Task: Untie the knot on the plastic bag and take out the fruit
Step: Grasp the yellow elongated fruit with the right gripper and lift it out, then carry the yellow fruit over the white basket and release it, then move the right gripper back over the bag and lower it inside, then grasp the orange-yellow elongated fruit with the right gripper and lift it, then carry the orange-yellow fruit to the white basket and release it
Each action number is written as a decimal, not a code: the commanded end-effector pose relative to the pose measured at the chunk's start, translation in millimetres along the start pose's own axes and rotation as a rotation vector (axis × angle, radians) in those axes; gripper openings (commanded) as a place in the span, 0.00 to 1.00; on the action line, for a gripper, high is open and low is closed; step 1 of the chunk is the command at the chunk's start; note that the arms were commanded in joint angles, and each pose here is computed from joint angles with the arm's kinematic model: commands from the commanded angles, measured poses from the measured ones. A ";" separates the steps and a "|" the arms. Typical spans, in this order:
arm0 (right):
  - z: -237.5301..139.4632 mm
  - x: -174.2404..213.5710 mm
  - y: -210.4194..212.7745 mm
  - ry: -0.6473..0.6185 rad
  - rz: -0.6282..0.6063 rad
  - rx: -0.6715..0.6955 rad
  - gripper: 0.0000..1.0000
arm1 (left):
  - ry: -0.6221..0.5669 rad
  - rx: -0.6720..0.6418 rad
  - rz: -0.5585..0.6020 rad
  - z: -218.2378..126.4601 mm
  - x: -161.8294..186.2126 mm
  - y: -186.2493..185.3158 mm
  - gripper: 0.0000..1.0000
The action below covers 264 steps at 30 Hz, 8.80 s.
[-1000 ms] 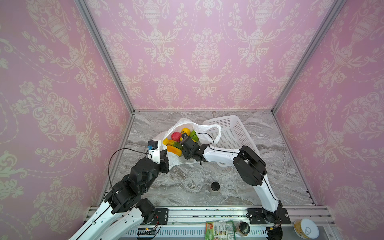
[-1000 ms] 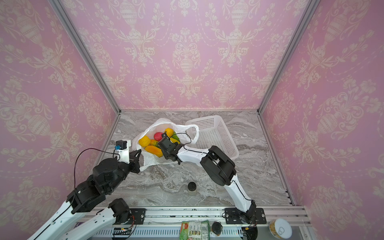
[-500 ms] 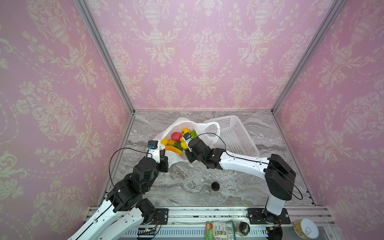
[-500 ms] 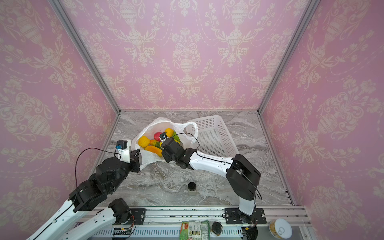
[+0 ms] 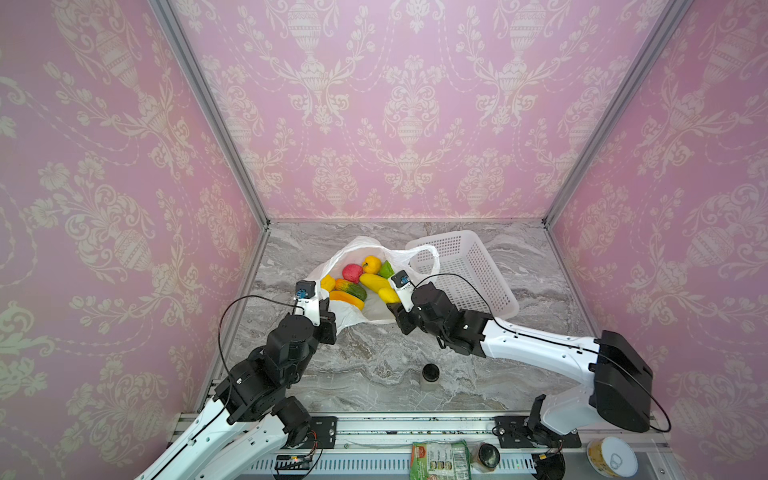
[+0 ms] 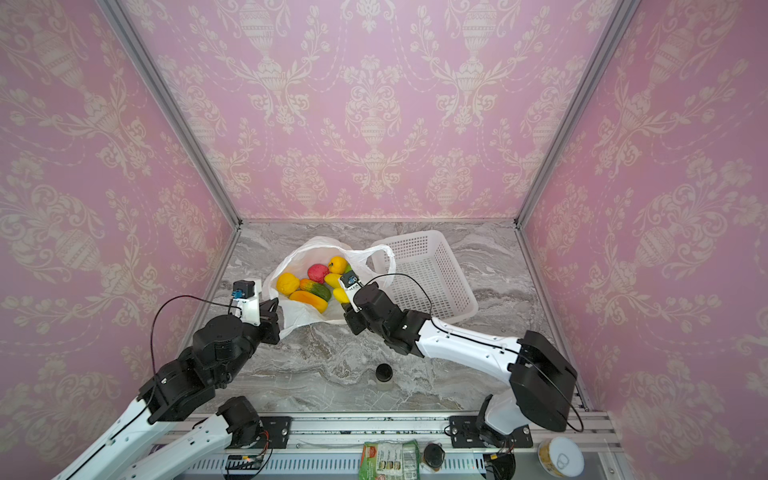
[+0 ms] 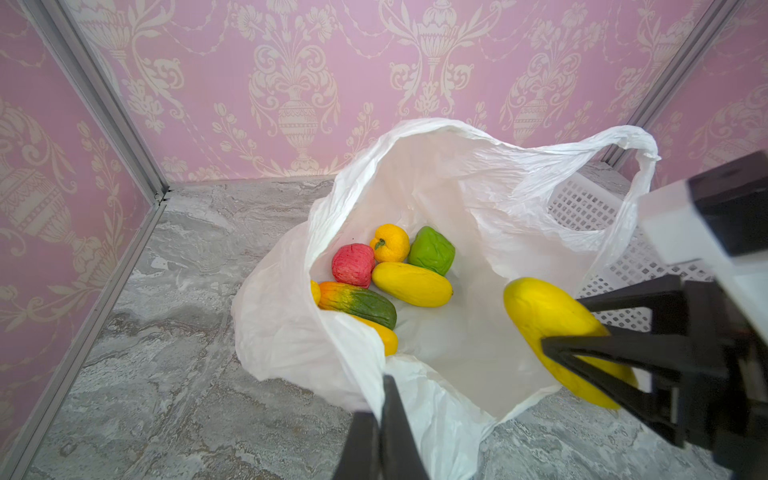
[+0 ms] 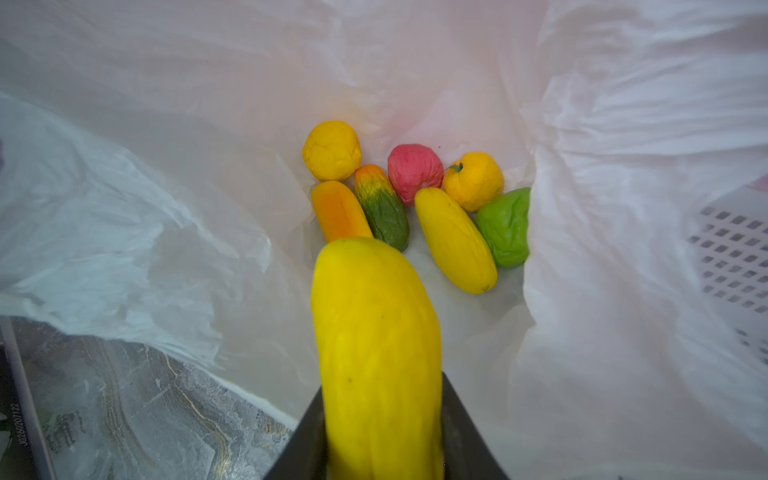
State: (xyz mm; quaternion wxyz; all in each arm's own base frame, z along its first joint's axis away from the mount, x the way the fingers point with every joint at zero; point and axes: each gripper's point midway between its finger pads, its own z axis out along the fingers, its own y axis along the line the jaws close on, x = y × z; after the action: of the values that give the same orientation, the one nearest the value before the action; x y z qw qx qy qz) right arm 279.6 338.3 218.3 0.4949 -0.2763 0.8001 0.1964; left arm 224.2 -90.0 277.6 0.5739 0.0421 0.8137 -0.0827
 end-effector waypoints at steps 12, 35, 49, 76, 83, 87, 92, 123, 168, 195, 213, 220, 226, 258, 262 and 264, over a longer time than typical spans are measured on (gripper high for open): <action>-143.0 1.9 -171.6 -0.312 0.292 0.564 0.15 | 0.012 -0.032 0.022 1.3 7.1 6.9 0.00; 15.1 127.7 -252.8 0.310 0.470 0.585 0.31 | 0.001 -0.042 0.025 -1.0 3.9 9.5 0.00; 47.6 116.4 -311.2 0.374 0.494 0.647 0.47 | -0.006 -0.067 0.031 -2.3 0.3 13.7 0.00; -102.1 -37.8 -169.1 -0.195 0.321 0.330 0.93 | -0.029 0.107 -0.182 -15.6 -24.0 -13.8 0.00; -117.1 -67.9 -93.2 -0.283 0.133 0.137 0.93 | -0.017 0.115 -0.190 -14.9 -26.0 -17.0 0.00; -112.0 -73.6 -45.6 -0.283 0.028 0.012 0.94 | -0.010 0.128 -0.182 -9.7 -22.7 -21.8 0.00; -97.8 -72.8 13.7 -0.228 -0.145 -0.070 0.93 | -0.008 0.160 -0.151 -9.8 -18.9 -26.7 0.00; 98.8 37.5 53.0 0.193 -0.095 0.041 0.81 | -0.005 0.143 -0.095 -7.1 -2.2 -20.8 0.00; 213.5 113.3 80.7 0.384 -0.091 -0.039 0.89 | 0.003 -0.037 -0.050 -2.2 6.4 9.9 0.00; 111.1 41.2 67.1 0.133 -0.010 -0.098 0.26 | -0.012 -0.136 0.000 -1.0 15.4 28.7 0.00; 7.5 -8.2 45.9 -0.125 -0.085 -0.137 0.18 | -0.012 -0.150 0.006 -0.8 18.3 31.6 0.00; -68.6 -28.7 -11.2 -0.337 -0.072 0.037 0.18 | -0.014 -0.163 0.012 0.3 16.7 32.7 0.00; -87.5 -19.6 -70.1 -0.354 -0.012 0.231 0.15 | -0.006 -0.147 0.020 4.0 16.5 27.6 0.00; 21.2 101.9 -222.7 0.224 0.382 0.518 0.15 | 0.209 0.109 0.063 -23.4 1.8 -16.2 0.00; 18.1 112.8 -240.5 0.257 0.435 0.566 0.15 | 0.254 0.122 0.061 -27.7 31.0 -11.1 0.00; 18.1 120.0 -247.5 0.278 0.444 0.585 0.15 | 0.216 0.147 0.041 -36.7 23.7 -10.7 0.00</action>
State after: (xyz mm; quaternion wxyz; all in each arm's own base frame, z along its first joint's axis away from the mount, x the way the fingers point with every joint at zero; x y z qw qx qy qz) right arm 402.0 137.7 93.5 0.3940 0.0084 0.9185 0.0323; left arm 194.3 -98.2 270.5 0.4861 0.0960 0.8613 -0.1121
